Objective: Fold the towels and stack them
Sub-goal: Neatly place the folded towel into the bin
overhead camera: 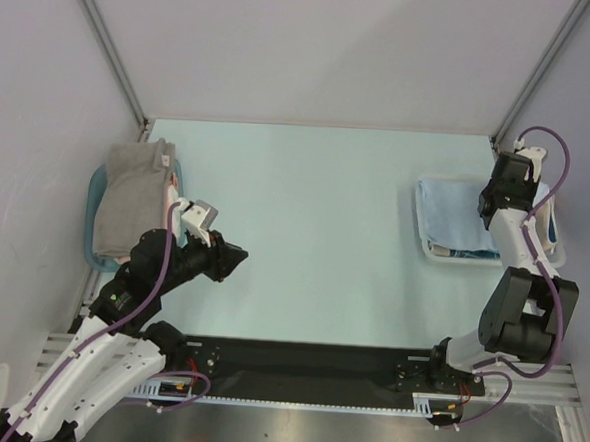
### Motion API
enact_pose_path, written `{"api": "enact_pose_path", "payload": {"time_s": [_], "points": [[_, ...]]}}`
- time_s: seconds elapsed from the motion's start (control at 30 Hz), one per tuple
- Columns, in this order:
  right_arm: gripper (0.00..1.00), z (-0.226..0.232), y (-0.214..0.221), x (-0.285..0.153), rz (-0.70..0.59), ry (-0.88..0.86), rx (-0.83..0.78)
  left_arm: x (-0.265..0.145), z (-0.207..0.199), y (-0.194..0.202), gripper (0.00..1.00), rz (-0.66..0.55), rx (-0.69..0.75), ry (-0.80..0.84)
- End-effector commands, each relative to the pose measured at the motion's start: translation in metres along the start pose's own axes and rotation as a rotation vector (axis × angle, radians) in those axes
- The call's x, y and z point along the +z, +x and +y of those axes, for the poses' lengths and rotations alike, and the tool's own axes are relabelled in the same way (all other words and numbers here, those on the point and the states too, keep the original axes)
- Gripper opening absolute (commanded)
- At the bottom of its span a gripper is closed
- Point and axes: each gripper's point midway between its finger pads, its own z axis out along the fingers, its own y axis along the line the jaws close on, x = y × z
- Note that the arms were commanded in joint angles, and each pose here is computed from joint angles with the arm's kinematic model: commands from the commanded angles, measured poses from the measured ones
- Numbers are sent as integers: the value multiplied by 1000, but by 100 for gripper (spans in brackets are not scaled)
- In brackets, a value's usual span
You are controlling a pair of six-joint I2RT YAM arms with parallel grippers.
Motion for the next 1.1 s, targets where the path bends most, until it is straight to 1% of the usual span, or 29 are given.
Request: {"api": "enact_pose_path", "payload": {"time_s": [0.0, 0.17, 0.2, 0.23, 0.27, 0.3, 0.33, 0.37, 0.4, 0.5, 0.53, 0.57, 0.6, 0.7, 0.73, 0.83, 0.87, 0.9, 0.93, 0.97, 1.0, 1.07], "points": [[0, -11, -4, 15, -33, 54, 16, 2, -1, -6, 29, -24, 21, 3], [0, -16, 2, 28, -16, 61, 40, 3, -2, -5, 29, -16, 19, 10], [0, -17, -3, 28, -23, 65, 47, 4, -2, -4, 29, -15, 18, 10], [3, -16, -1, 31, -13, 73, 49, 4, -1, -4, 29, -15, 19, 10], [14, -16, 0, 31, -3, 78, 67, 4, -2, -4, 29, -13, 19, 11], [39, -17, -2, 31, 0, 87, 74, 4, -2, -4, 29, -11, 19, 12], [59, -20, -8, 31, -4, 103, 93, 4, -1, -3, 29, -8, 18, 10], [88, -20, -11, 29, -5, 96, 108, 4, -1, -3, 29, -8, 20, 10], [99, -21, -14, 27, -12, 92, 125, 4, -2, -3, 29, -8, 20, 10], [100, -30, -32, 15, -47, 96, 207, 5, -1, -2, 29, 0, 17, 6], [100, -29, -45, 9, -71, 73, 236, 5, 0, -2, 29, 1, 18, 4], [100, -28, -48, 3, -64, 61, 251, 6, 0, -1, 29, 7, 17, 3], [100, -27, -58, -5, -80, 48, 307, 6, 0, 0, 29, 10, 17, 3], [100, -15, -82, -37, -119, 35, 363, 7, 2, 0, 29, 12, 13, -7], [100, 3, -89, -55, -136, 6, 390, 7, 3, 0, 29, 10, 14, -15], [100, 36, -90, -88, -176, -72, 350, 8, 4, 1, 29, 17, 12, -20], [100, 57, -88, -110, -211, -130, 327, 7, 4, 0, 29, 13, 11, -20], [100, 74, -82, -119, -219, -169, 292, 7, 5, 0, 30, 12, 11, -23], [100, 79, -84, -132, -244, -203, 297, 7, 5, -1, 30, 6, 9, -28], [100, 100, -85, -155, -279, -279, 293, 7, 6, -1, 30, 5, 10, -33], [100, 110, -75, -162, -282, -303, 274, 7, 7, -1, 30, 4, 10, -35], [100, 114, -74, -180, -323, -316, 289, 8, 9, 0, 30, 8, 5, -46]]}}
